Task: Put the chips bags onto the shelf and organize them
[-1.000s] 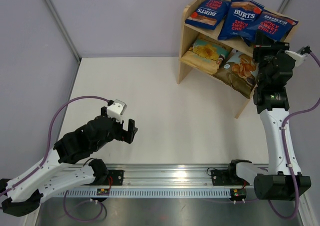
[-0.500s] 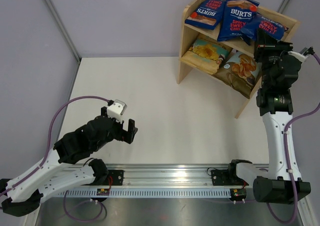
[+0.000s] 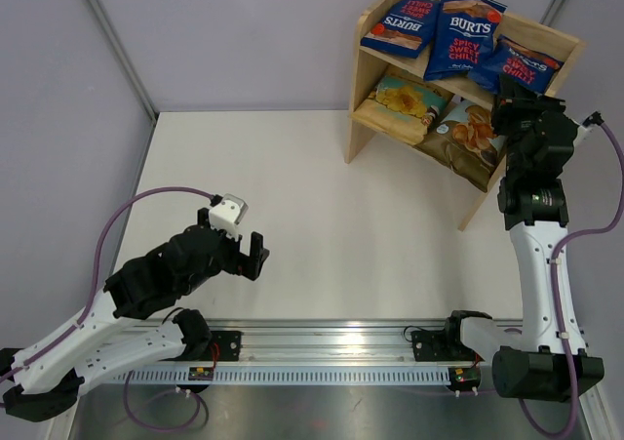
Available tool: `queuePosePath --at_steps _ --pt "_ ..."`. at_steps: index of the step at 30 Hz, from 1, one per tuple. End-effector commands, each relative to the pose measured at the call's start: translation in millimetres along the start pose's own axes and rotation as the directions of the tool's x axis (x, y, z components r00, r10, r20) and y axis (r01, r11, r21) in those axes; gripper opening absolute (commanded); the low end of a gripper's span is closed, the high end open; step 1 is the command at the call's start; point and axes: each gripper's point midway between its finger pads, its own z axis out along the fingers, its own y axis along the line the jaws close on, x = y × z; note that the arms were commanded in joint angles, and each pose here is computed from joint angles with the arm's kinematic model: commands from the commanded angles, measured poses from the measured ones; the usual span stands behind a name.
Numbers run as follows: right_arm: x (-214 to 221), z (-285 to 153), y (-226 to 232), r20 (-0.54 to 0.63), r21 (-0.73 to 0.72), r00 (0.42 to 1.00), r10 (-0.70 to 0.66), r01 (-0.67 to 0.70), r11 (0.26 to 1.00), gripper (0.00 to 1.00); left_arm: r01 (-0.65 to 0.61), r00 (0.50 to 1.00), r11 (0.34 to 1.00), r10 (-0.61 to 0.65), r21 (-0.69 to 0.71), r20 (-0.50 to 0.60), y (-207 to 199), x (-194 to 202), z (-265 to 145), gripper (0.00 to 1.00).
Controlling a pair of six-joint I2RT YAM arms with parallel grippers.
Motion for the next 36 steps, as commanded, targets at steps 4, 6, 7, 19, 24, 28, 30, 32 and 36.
queuePosePath --at_steps 4,6,7,19,24,28,30,32,36 --pt "-9 -8 3 0.018 0.046 0.999 -0.044 0.043 0.998 0.40 -0.003 1.000 1.000 0.002 0.025 0.028 -5 -6 1 0.99" --pt "-10 -13 1 0.018 0.068 0.997 -0.070 0.068 0.995 0.47 -0.004 1.000 1.000 0.004 0.019 0.025 -4 -6 2 0.99" --pt "-11 -15 1 0.018 0.070 0.996 -0.087 0.085 0.994 0.50 -0.004 1.000 1.000 0.004 0.013 0.022 -3 -5 2 0.99" --pt "-3 -37 7 -0.052 0.037 0.989 -0.138 0.140 0.989 0.48 -0.004 1.000 1.000 0.004 -0.009 0.012 0 -5 3 0.99" --pt "-1 -27 0 -0.047 0.043 0.990 -0.133 0.135 0.990 0.27 0.000 1.000 1.000 0.001 -0.013 0.014 0 -5 3 0.99" --pt "1 -18 -11 -0.053 0.072 0.991 -0.127 0.130 0.989 0.23 0.001 1.000 1.000 0.000 -0.019 0.014 2 -5 3 0.99" --pt "2 -16 -18 -0.053 0.087 0.990 -0.127 0.131 0.987 0.23 0.003 1.000 1.000 -0.002 -0.025 0.018 3 -6 3 0.99" --pt "2 -16 -24 -0.056 0.099 0.990 -0.131 0.136 0.986 0.24 0.007 1.000 0.999 -0.007 -0.038 0.016 5 -6 2 0.99" --pt "1 -20 -25 -0.051 0.095 0.990 -0.133 0.137 0.986 0.29 0.057 0.997 0.982 -0.047 -0.181 0.057 30 -13 -5 0.99"
